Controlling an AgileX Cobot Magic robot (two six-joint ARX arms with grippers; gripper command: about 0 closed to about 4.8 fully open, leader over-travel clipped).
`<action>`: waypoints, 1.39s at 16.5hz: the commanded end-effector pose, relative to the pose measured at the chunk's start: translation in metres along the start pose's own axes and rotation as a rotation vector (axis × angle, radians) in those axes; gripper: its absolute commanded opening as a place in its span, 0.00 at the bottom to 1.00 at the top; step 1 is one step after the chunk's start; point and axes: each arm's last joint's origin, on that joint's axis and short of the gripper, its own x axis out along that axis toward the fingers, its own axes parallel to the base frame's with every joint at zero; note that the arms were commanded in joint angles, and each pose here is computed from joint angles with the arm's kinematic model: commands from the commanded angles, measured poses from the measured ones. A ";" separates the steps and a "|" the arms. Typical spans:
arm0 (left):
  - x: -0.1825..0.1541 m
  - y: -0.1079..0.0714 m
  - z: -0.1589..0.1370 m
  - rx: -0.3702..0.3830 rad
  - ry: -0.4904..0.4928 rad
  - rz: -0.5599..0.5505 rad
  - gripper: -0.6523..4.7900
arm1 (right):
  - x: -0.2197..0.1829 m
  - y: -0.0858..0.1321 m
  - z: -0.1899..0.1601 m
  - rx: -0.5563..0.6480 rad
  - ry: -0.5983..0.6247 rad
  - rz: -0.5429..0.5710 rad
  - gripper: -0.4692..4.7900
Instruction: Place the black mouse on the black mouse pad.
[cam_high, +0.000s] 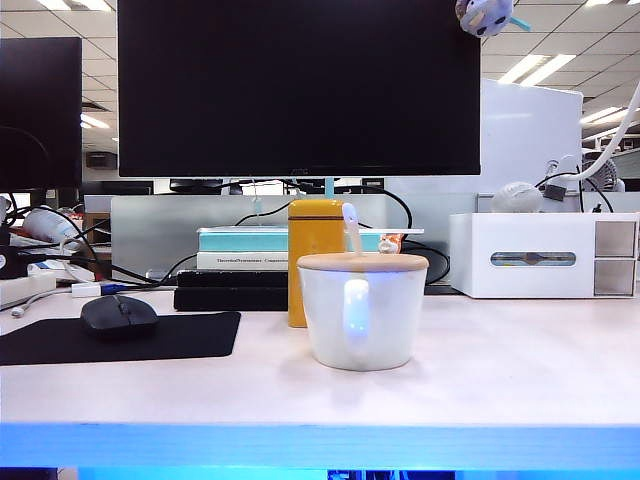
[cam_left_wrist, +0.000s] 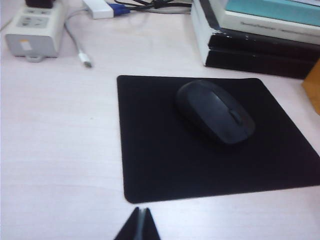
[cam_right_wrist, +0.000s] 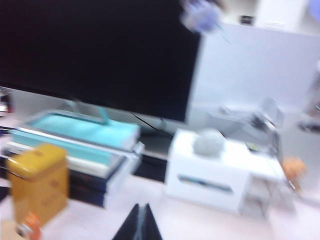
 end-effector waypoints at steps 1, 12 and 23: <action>0.000 0.000 0.001 0.009 -0.012 -0.004 0.12 | -0.007 0.001 -0.023 0.054 -0.012 -0.027 0.09; 0.000 0.000 0.001 0.009 -0.012 -0.004 0.12 | -0.008 -0.002 -0.083 0.077 0.128 -0.123 0.09; 0.000 0.000 0.001 0.008 -0.009 -0.004 0.12 | -0.008 0.002 -0.130 0.156 0.325 -0.119 0.09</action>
